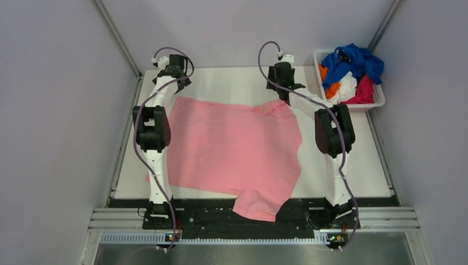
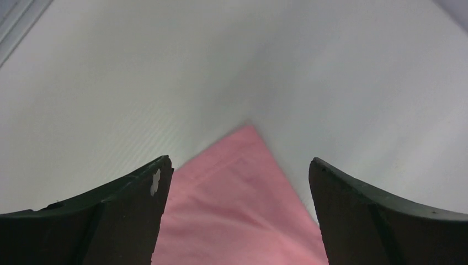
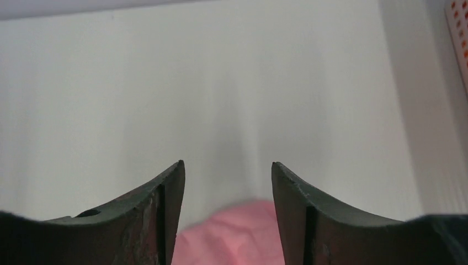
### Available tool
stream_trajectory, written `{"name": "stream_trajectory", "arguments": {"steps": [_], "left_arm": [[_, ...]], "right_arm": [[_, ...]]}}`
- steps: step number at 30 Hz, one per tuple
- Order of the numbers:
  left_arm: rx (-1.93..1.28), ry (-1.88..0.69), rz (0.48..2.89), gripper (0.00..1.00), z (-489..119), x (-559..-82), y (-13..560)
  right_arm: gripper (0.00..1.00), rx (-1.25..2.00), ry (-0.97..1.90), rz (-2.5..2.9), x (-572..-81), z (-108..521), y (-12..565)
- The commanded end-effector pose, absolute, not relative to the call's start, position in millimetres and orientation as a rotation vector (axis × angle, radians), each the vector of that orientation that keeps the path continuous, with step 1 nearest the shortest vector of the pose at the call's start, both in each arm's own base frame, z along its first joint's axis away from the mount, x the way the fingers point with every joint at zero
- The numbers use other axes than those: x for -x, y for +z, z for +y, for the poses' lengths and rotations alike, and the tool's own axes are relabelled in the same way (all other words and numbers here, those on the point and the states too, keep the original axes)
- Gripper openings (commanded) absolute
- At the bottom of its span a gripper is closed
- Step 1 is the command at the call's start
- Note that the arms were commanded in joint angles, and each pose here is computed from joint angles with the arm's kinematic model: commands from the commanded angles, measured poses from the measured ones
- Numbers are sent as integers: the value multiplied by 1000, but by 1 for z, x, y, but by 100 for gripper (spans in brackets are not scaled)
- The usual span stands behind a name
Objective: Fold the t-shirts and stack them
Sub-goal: Flatten out the tshirt
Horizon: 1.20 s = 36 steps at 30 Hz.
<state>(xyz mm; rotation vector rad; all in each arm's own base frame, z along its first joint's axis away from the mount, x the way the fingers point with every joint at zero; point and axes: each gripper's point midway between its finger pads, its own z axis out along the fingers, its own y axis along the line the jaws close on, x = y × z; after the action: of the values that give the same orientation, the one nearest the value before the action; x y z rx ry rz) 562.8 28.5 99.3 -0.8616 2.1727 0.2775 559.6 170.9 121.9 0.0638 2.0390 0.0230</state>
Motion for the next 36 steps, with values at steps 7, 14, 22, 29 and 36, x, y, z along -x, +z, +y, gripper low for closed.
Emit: {"name": "stream_trajectory", "arguments": {"steps": [7, 14, 22, 29, 36], "left_arm": [[776, 18, 2157, 99, 4, -522, 174], [658, -251, 2291, 99, -58, -449, 135], [650, -261, 2357, 99, -70, -413, 96], [667, -211, 2438, 99, -68, -408, 69], [676, -176, 2432, 99, -64, -413, 69]], "right_arm": [[99, -108, 379, 2058, -529, 187, 163], [99, -61, 649, 2132, -473, 228, 124], [99, -74, 687, 2203, -484, 244, 88], [99, -92, 650, 2196, -496, 250, 66], [99, -146, 641, 1949, -564, 262, 91]]}}
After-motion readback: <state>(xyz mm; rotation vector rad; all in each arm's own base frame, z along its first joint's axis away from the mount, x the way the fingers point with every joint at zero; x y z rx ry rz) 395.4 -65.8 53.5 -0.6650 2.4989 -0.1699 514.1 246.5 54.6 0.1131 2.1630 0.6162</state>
